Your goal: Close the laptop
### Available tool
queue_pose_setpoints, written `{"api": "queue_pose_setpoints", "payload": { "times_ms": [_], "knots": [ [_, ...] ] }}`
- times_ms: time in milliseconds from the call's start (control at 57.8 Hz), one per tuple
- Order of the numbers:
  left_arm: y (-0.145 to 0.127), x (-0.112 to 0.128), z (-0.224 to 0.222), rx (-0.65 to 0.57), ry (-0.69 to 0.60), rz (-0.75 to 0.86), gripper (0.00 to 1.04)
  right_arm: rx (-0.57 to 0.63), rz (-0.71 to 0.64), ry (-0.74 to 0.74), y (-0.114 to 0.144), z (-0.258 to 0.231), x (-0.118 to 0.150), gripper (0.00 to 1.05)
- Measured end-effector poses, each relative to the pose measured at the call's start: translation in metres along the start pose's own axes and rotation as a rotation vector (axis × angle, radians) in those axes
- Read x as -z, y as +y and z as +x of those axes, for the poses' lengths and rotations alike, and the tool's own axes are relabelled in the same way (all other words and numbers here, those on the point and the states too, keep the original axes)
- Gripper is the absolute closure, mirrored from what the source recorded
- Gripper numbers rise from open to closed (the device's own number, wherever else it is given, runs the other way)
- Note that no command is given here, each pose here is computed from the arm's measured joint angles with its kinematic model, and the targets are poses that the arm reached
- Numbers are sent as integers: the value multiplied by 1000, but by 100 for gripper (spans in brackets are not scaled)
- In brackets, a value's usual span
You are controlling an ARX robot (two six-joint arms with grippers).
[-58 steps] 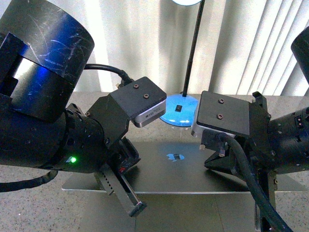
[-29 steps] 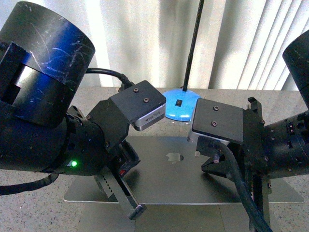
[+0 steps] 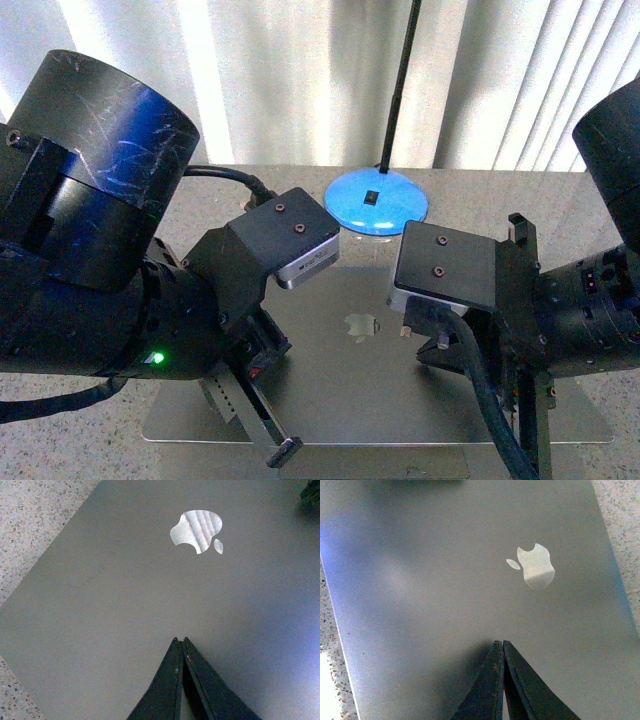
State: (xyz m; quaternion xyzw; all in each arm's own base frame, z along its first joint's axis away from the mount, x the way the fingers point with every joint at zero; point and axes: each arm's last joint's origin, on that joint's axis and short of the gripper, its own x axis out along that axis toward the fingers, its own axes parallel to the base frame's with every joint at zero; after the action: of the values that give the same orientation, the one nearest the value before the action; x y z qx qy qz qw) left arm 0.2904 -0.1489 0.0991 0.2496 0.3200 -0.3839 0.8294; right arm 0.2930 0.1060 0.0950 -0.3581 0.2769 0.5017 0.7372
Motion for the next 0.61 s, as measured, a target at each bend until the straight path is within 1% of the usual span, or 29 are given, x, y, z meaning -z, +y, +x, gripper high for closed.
{"api": "queue_pose_setpoints", "payload": {
  "times_ms": [225,364,450,606],
  "knots": [
    [1,9,5,10,1,-16,101,-16,14,7,4,7,7,102],
    [2,17,10,16,4,-42,101,-24,25,15,7,12,12,102],
    [2,27,15,16,19,-65,101,-32,37,25,10,14,16,102],
    [4,33,17,22,15,-82,101,-35,56,33,12,16,21,102]
  ]
}}
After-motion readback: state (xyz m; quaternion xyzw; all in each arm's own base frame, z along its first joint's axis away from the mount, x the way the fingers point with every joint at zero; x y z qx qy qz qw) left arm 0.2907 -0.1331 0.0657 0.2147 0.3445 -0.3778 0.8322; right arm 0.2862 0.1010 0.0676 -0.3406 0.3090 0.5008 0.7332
